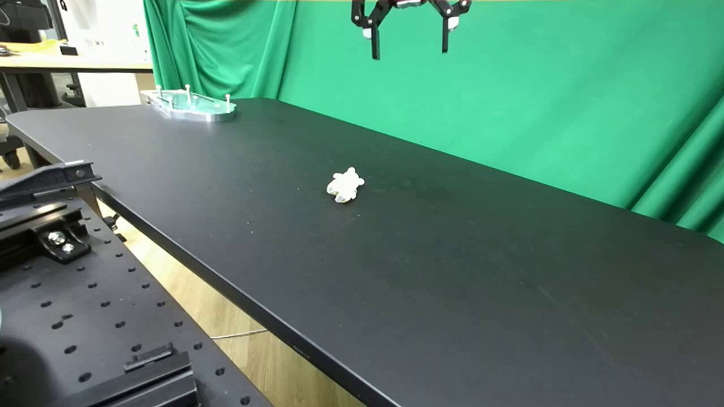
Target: Move the white toy to the right
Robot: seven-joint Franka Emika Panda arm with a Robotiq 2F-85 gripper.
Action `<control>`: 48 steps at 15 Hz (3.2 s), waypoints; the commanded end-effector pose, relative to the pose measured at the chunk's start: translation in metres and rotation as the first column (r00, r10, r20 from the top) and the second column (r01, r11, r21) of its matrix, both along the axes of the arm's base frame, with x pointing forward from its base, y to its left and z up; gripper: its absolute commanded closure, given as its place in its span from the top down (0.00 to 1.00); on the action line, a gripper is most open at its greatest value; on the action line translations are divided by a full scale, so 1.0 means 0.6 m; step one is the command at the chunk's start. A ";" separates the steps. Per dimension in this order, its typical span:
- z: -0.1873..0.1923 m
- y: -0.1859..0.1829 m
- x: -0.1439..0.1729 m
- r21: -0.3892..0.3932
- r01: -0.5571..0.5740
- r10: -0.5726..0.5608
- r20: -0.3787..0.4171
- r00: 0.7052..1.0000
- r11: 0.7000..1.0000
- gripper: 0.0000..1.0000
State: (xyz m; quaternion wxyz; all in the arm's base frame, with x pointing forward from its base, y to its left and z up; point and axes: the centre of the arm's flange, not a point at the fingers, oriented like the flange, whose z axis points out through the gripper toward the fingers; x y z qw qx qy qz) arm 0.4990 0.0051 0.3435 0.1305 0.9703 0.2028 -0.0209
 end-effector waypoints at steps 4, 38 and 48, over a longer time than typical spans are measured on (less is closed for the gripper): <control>-0.028 0.019 0.009 0.011 -0.041 0.041 -0.022 0.999 0.999 1.00; -0.334 -0.001 0.051 0.353 0.059 -0.024 -0.102 0.995 0.934 0.60; -0.336 -0.002 0.050 0.361 0.054 -0.004 -0.138 0.990 0.931 0.08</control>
